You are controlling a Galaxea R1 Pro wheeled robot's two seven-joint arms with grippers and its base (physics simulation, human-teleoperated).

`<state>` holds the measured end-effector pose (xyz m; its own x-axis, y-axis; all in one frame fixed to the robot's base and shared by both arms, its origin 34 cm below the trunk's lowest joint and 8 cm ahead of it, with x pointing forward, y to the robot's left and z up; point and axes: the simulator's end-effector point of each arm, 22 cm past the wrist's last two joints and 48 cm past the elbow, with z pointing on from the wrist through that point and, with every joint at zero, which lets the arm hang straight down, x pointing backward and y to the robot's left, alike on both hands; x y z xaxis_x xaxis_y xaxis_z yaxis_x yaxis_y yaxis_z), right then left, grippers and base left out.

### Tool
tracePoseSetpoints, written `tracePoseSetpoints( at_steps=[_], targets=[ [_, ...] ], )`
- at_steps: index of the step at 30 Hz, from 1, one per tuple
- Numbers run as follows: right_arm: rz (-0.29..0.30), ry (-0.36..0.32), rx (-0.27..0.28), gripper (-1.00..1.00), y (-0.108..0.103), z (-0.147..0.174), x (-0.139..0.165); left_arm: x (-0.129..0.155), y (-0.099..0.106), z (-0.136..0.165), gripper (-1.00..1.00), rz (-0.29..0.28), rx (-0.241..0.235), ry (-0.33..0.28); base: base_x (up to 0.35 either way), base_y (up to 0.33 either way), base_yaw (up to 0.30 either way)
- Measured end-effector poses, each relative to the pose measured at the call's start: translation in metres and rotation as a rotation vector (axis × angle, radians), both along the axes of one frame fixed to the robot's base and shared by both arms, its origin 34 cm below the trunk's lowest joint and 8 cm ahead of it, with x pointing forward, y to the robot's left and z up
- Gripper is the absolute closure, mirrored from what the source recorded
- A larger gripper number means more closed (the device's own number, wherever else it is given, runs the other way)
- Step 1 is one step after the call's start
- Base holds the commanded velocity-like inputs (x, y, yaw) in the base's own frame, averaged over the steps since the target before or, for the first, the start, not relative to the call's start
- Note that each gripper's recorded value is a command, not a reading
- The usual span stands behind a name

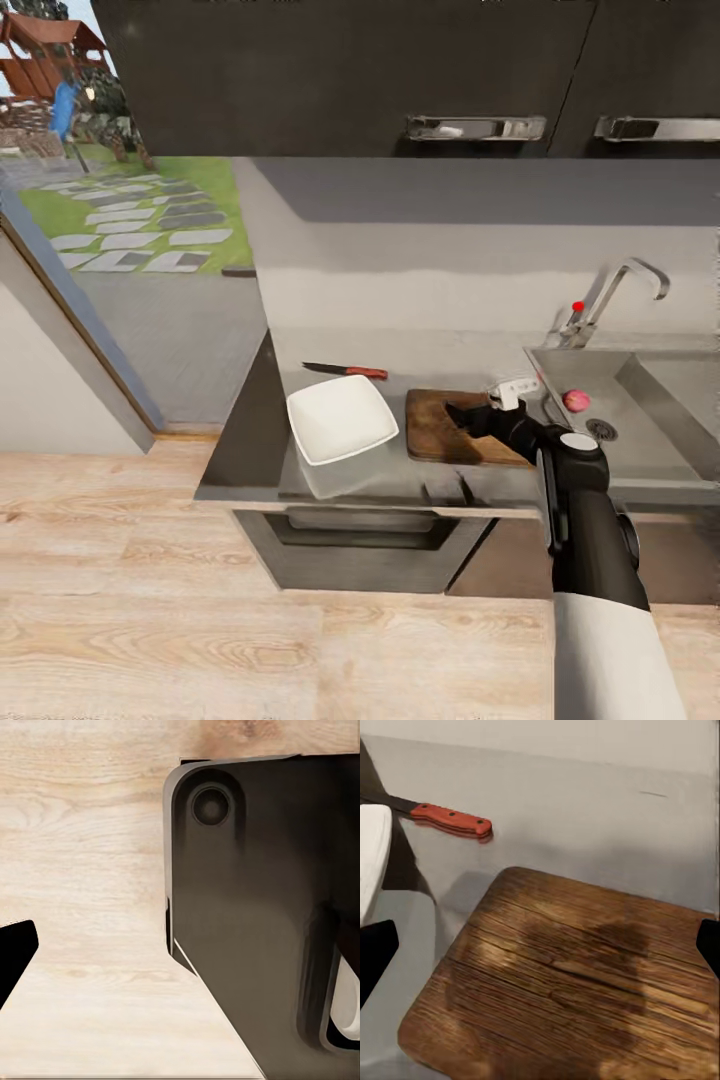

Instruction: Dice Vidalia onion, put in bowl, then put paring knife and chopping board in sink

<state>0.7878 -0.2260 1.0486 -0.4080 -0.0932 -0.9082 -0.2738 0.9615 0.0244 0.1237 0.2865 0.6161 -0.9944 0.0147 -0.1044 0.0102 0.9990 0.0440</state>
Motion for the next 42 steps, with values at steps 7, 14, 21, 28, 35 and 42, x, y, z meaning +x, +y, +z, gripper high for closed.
tracePoseSetpoints(
  at_steps=[7, 14, 21, 28, 35, 42],
  targets=[
    [-0.067, 0.011, 0.052, -1.0, -0.037, -0.018, -0.023, 0.0, 0.0, 0.0, -1.0, 0.0, 0.0, 0.0, -0.203, -0.118, 0.0],
    [-0.045, -0.011, 0.073, -1.0, -0.038, -0.021, -0.03, 0.0, 0.0, 0.0, -1.0, 0.0, 0.0, 0.0, -0.256, -0.14, 0.0],
    [-0.043, -0.008, 0.073, -1.0, -0.038, -0.024, -0.032, 0.0, 0.0, 0.0, -1.0, 0.0, 0.0, 0.0, -0.29, -0.146, 0.0],
    [-0.044, -0.003, 0.072, -1.0, -0.038, -0.026, -0.034, 0.0, 0.0, 0.0, -1.0, 0.0, 0.0, 0.0, -0.292, -0.146, 0.0],
    [-0.044, 0.007, 0.072, -1.0, -0.038, -0.032, -0.037, 0.0, 0.0, 0.0, -1.0, 0.0, 0.0, 0.0, -0.277, -0.143, 0.0],
    [-0.041, 0.029, 0.078, -1.0, -0.036, -0.042, -0.041, 0.0, 0.0, 0.0, -1.0, -0.001, 0.0, -0.001, -0.12, -0.063, 0.0]
  ],
)
